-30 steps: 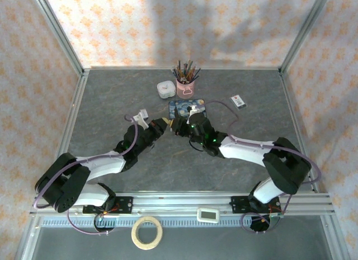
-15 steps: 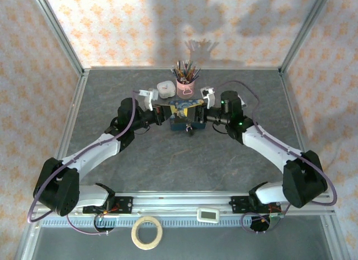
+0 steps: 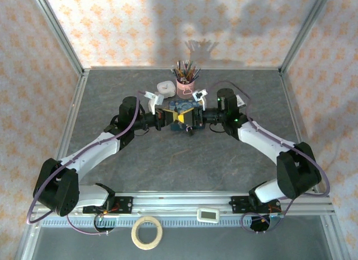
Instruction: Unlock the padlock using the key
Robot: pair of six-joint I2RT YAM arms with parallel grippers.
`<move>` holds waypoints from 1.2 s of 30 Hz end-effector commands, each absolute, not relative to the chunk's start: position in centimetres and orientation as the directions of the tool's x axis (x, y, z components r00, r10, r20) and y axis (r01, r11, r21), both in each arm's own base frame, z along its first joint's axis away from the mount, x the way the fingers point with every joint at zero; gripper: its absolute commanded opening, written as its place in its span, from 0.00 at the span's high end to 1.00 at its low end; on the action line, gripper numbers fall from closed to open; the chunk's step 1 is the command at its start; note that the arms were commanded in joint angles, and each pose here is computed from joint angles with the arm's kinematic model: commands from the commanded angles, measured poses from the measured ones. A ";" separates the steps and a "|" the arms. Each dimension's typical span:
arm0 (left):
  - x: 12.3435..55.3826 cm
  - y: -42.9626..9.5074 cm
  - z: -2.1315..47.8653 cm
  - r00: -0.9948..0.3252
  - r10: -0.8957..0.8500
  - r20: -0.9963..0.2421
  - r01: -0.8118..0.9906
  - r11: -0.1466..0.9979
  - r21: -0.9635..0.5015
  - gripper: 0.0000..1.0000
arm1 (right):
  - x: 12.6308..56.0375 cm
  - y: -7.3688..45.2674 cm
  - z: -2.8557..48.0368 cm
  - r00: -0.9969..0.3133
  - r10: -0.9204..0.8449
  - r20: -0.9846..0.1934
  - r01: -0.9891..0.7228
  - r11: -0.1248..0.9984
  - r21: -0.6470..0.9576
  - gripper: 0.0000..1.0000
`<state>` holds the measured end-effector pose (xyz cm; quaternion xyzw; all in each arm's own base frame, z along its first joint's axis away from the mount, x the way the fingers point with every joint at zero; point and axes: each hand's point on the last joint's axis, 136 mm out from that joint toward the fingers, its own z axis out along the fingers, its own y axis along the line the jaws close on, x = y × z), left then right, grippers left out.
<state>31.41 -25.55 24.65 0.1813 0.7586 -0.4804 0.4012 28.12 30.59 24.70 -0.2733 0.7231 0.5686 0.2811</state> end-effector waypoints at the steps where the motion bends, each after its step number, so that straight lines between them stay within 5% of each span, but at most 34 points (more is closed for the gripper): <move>1: 30.8 -25.6 27.2 -0.553 -0.118 -0.825 0.718 0.434 -0.544 1.00 | 27.4 30.7 24.9 -0.680 -0.091 -0.727 -0.731 0.158 0.664 0.62; 13: 29.8 -26.1 28.6 -0.558 -0.160 -0.814 0.737 0.355 -0.575 1.00 | 27.7 30.8 25.2 -0.672 -0.056 -0.738 -0.737 0.145 0.660 0.66; 19: 29.5 -26.4 28.2 -0.572 -0.151 -0.806 0.732 0.348 -0.585 1.00 | 27.7 31.0 26.3 -0.663 -0.024 -0.748 -0.746 0.106 0.658 0.81; 23: 30.2 -25.8 28.7 -0.563 -0.185 -0.806 0.713 0.384 -0.586 1.00 | 27.6 30.9 25.9 -0.664 -0.026 -0.748 -0.745 0.113 0.657 1.00; 24: 30.7 -25.4 28.9 -0.557 -0.208 -0.804 0.699 0.406 -0.589 0.90 | 27.6 30.8 25.8 -0.663 -0.026 -0.748 -0.745 0.122 0.656 1.00; 26: 31.8 -23.9 29.6 -0.541 -0.280 -0.793 0.654 0.453 -0.606 0.38 | 27.7 30.6 25.4 -0.658 -0.027 -0.752 -0.747 0.151 0.648 1.00; 28: 32.9 -22.4 29.9 -0.522 -0.350 -0.778 0.600 0.498 -0.626 0.02 | 27.8 30.4 25.3 -0.648 -0.023 -0.761 -0.752 0.177 0.635 1.00; 36: 34.8 -20.4 28.2 -0.565 -0.567 -0.600 0.423 0.425 -0.800 0.01 | 30.0 30.0 24.5 -0.582 0.023 -0.813 -0.751 0.368 0.548 1.00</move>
